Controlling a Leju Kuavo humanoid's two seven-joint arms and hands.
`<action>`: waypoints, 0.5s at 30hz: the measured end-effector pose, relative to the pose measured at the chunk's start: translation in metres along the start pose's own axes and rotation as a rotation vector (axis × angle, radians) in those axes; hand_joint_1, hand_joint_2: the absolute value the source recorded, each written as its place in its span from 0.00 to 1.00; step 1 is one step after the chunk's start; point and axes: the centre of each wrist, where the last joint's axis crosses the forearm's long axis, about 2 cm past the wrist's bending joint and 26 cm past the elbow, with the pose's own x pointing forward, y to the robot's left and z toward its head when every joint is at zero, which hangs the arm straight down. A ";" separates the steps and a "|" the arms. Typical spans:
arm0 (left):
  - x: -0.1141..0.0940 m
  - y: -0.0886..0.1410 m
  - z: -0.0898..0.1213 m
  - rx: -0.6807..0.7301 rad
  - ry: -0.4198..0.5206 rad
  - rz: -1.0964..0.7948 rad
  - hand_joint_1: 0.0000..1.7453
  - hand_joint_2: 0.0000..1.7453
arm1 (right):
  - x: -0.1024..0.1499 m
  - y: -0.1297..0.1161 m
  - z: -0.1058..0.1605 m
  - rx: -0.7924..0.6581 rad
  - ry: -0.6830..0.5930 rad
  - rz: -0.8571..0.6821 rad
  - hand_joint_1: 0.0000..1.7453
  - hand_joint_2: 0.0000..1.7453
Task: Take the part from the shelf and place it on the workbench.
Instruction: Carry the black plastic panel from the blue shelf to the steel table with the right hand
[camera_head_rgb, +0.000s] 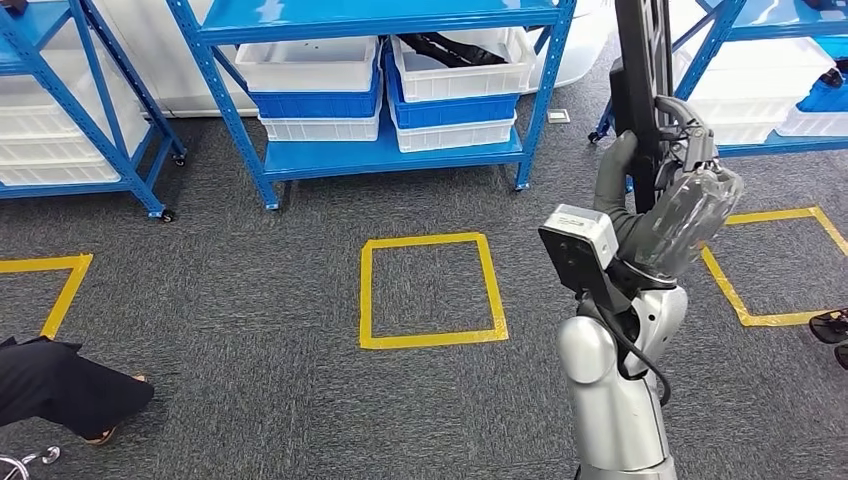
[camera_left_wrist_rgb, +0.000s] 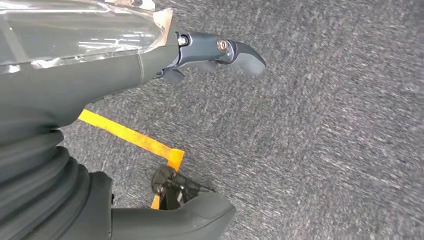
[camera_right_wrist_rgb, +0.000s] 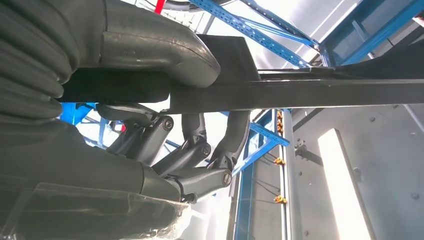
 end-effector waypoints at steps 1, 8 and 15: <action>0.000 0.000 0.000 -0.002 -0.004 0.001 0.00 1.00 | -0.001 -0.001 0.000 -0.003 0.000 0.002 1.00 1.00; 0.002 0.001 -0.002 -0.018 -0.022 0.007 0.00 1.00 | -0.010 -0.007 0.000 -0.016 0.008 0.030 1.00 1.00; 0.003 0.003 -0.003 -0.031 -0.034 0.004 0.00 1.00 | -0.017 -0.012 0.001 -0.025 0.042 0.013 1.00 1.00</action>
